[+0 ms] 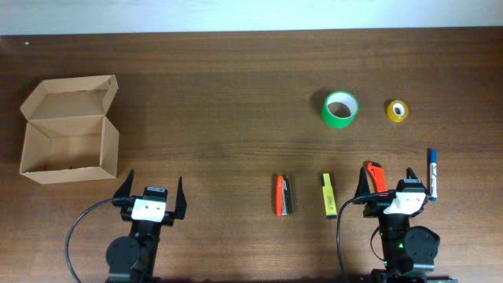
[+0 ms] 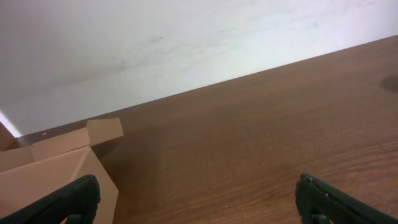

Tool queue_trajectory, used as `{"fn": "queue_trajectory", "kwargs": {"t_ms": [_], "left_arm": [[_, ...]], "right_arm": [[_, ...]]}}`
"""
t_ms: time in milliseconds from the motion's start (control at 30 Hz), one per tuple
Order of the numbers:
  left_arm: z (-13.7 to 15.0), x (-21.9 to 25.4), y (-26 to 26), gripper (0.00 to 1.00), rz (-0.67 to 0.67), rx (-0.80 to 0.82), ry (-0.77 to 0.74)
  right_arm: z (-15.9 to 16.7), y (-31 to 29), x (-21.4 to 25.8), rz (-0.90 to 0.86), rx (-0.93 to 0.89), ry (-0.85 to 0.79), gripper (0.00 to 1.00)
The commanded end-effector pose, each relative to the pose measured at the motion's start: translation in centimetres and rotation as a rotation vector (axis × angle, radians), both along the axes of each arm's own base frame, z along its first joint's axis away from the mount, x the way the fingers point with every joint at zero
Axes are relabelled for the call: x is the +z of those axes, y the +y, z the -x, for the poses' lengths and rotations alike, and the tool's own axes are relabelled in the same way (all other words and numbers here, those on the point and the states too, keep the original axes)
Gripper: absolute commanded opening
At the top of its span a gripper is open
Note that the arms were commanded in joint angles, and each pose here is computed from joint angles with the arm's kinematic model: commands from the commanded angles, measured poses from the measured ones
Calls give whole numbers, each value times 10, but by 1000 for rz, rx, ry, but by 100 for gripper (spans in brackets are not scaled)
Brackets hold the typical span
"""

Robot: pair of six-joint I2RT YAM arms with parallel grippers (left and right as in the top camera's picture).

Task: Pack container

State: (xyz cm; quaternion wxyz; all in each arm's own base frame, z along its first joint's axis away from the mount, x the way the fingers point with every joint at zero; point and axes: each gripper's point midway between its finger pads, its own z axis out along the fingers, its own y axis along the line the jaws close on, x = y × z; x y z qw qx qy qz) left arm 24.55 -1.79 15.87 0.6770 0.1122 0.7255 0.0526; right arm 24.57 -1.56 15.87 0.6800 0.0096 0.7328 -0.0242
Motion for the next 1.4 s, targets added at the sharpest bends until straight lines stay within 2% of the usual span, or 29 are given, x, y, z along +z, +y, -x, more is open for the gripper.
{"fn": "queue_trajectory", "kwargs": {"t_ms": [0, 1367], "left_arm": [[0, -2, 2, 100, -6, 12, 0], [0, 5, 3, 100, -3, 16, -29]], "right_arm": [[0, 0, -3, -5, -3, 4, 99], [0, 0, -2, -25, -5, 1, 99]]}}
